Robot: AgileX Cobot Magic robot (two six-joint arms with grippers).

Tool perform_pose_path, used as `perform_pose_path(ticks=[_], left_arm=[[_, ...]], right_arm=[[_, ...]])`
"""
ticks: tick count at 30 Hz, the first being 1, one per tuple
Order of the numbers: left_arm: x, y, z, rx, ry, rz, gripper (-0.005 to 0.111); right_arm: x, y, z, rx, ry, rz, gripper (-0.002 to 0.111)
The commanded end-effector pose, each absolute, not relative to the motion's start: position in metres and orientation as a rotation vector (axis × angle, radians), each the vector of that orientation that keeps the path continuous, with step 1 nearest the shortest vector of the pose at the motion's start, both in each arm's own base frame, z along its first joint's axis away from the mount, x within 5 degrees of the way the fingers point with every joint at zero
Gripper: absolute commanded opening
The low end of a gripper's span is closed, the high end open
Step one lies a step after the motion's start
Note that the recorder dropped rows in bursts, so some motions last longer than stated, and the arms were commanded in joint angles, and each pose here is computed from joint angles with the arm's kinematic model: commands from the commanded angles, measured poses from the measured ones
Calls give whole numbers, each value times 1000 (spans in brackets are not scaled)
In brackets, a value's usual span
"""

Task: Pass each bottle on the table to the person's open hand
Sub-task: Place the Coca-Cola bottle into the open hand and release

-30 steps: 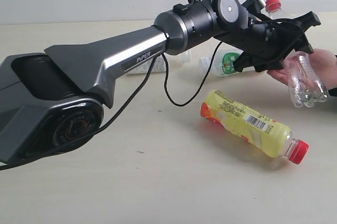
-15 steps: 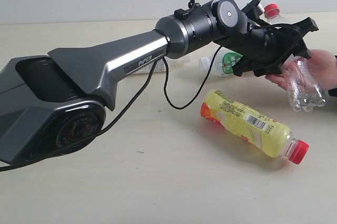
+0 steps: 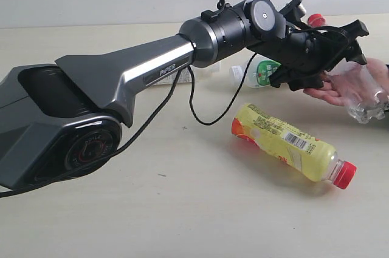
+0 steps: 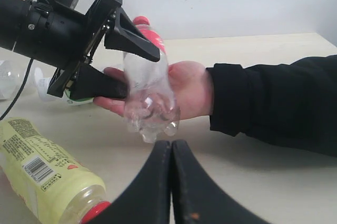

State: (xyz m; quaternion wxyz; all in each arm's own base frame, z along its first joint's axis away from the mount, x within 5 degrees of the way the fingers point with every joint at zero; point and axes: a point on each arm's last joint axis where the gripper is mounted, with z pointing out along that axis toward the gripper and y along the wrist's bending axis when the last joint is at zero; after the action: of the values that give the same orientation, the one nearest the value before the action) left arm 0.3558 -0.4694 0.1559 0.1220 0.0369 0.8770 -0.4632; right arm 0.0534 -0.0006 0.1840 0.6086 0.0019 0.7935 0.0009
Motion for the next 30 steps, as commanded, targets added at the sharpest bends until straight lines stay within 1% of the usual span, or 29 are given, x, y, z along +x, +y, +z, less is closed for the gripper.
perform_pose_path(ticks=[1,11,16,22,29,30], left_arm=[[357,-468,162,133,2544,-1353,78],[355,-468,164,175,2550,-1346,78],[356,-461,184,232,2538,-1345,78],[356,-446,206,307,2614,-1335,78],[347,-428,240,582,2600,-1242,78],[346,-426,245,619,2601,-1208,75]], right_arm=[[53,-1,184,9,1827,-5,0],[53,-1,184,9,1827,-5,0],[53,-1,184,9,1827,-5,0],[53,-1,184,9,1827,-5,0],[53,-1,184,9,1827,-5,0],[53,-1,184,9,1827,-5,0]])
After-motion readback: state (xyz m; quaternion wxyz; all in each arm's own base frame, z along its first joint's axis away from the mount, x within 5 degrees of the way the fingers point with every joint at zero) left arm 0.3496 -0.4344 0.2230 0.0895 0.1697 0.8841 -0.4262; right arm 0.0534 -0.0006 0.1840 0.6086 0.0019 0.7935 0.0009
